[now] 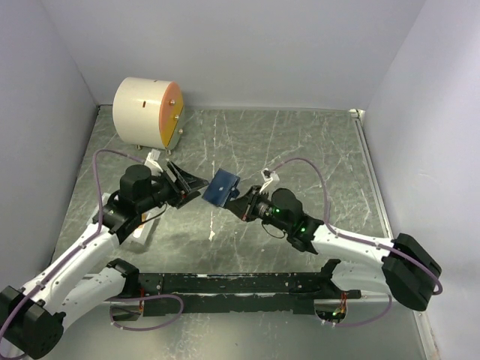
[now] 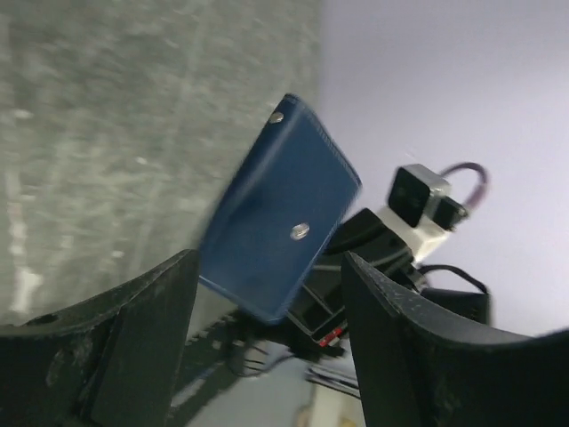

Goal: Put the credit cards into the card holder
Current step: Open the card holder at the center of the board.

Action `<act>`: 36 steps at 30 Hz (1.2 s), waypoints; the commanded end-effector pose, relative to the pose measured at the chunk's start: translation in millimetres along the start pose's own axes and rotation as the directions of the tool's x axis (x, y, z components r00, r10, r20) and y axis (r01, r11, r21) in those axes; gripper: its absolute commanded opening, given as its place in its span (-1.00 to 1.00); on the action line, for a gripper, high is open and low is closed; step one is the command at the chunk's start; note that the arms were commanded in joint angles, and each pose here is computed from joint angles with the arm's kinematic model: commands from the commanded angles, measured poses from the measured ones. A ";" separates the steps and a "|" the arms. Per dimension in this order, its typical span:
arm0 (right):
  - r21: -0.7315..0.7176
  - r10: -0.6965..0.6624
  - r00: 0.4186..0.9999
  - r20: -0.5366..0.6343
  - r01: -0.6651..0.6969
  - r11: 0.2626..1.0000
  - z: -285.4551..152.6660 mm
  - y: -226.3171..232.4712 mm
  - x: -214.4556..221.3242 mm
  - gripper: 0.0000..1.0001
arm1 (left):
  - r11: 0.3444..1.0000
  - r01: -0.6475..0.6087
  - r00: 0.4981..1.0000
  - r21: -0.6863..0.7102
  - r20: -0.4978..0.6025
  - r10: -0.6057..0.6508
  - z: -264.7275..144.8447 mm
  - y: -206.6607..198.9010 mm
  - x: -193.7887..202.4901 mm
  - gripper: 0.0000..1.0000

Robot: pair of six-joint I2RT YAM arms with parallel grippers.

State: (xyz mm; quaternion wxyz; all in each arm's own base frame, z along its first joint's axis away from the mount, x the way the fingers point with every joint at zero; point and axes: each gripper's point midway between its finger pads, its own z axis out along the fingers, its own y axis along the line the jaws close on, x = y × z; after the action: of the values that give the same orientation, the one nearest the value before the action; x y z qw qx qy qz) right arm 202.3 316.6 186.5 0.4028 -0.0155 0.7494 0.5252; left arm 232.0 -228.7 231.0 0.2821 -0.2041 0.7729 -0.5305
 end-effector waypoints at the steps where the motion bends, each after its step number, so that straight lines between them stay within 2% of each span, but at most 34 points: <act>1: 0.164 -0.195 0.948 -0.250 0.240 0.957 -4.6 -65.1 46.1 -1.00 | 0.917 -0.207 0.974 -0.340 0.016 0.225 -12.6 71.4 -14.0 0.48; 6: 0.106 -0.295 0.849 -0.438 0.375 0.921 5.1 -84.2 69.5 -1.00 | 0.866 -0.282 0.953 -0.412 -0.014 0.304 -18.1 94.4 -16.5 0.40; 15: 0.071 -0.318 0.771 -0.551 0.424 0.903 14.7 -98.3 86.7 -1.00 | 0.875 -0.359 0.930 -0.325 -0.200 0.307 6.1 103.1 9.5 0.33; 20: 0.050 -0.295 0.765 -0.572 0.392 0.919 13.3 -96.3 84.9 -1.00 | 0.884 -0.367 0.912 -0.290 -0.298 0.281 19.5 110.1 23.4 0.28; 27: 0.031 -0.283 0.774 -0.567 0.363 0.931 9.4 -81.3 79.2 -1.00 | 0.950 -0.311 0.876 -0.032 -0.396 0.274 38.5 83.5 52.5 0.38; 30: 0.028 -0.276 0.771 -0.574 0.355 0.934 10.1 -81.3 80.7 -1.00 | 0.944 -0.316 0.868 -0.089 -0.430 0.250 43.6 103.3 56.6 0.38; 32: 0.027 -0.272 0.772 -0.575 0.350 0.936 11.3 -81.2 81.4 -1.00 | 0.922 -0.338 0.866 -0.191 -0.447 0.225 45.0 126.6 55.0 0.36; 36: 0.021 -0.269 0.778 -0.568 0.341 0.940 11.5 -79.4 81.8 -1.00 | 0.884 -0.374 0.858 -0.281 -0.466 0.215 46.6 149.3 55.9 0.27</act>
State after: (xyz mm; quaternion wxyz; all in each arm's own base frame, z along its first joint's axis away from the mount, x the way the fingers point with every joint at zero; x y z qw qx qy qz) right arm 186.3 315.7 59.0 0.2367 -0.2623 0.8634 0.3601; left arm 215.2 -245.2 75.4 0.1427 -0.0230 0.9080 -0.3933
